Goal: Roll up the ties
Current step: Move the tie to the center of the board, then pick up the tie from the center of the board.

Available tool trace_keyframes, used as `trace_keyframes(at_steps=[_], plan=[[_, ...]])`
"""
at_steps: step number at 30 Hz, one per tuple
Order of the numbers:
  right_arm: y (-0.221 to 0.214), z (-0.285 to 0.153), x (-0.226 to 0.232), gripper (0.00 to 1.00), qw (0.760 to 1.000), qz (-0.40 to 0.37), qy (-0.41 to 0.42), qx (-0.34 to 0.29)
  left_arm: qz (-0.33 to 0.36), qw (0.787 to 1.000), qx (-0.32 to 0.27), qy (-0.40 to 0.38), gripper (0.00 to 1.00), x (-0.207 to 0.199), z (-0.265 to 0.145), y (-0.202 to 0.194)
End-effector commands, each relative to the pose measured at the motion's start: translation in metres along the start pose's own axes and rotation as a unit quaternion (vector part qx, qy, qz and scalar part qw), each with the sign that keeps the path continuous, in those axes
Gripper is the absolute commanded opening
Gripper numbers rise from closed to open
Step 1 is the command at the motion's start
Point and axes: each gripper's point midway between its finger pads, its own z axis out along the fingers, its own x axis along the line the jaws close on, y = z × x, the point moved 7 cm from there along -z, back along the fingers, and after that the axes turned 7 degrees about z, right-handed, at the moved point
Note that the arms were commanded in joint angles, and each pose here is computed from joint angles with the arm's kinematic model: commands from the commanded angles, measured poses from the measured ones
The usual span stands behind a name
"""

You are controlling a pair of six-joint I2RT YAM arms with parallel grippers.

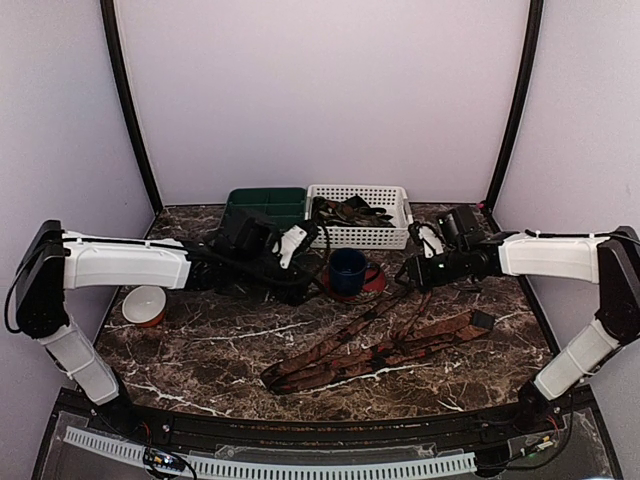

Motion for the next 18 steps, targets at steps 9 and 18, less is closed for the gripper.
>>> trace_keyframes(at_steps=[9, 18], plan=[[0.012, -0.036, -0.036, 0.50, 0.990, 0.105, 0.044, -0.081, 0.127, 0.990, 0.056, -0.037, 0.60, -0.076, 0.124, 0.026], [0.003, -0.049, -0.055, 0.49, 0.984, 0.142, 0.056, -0.095, 0.131, 0.987, 0.090, -0.028, 0.56, -0.073, 0.178, 0.021]])
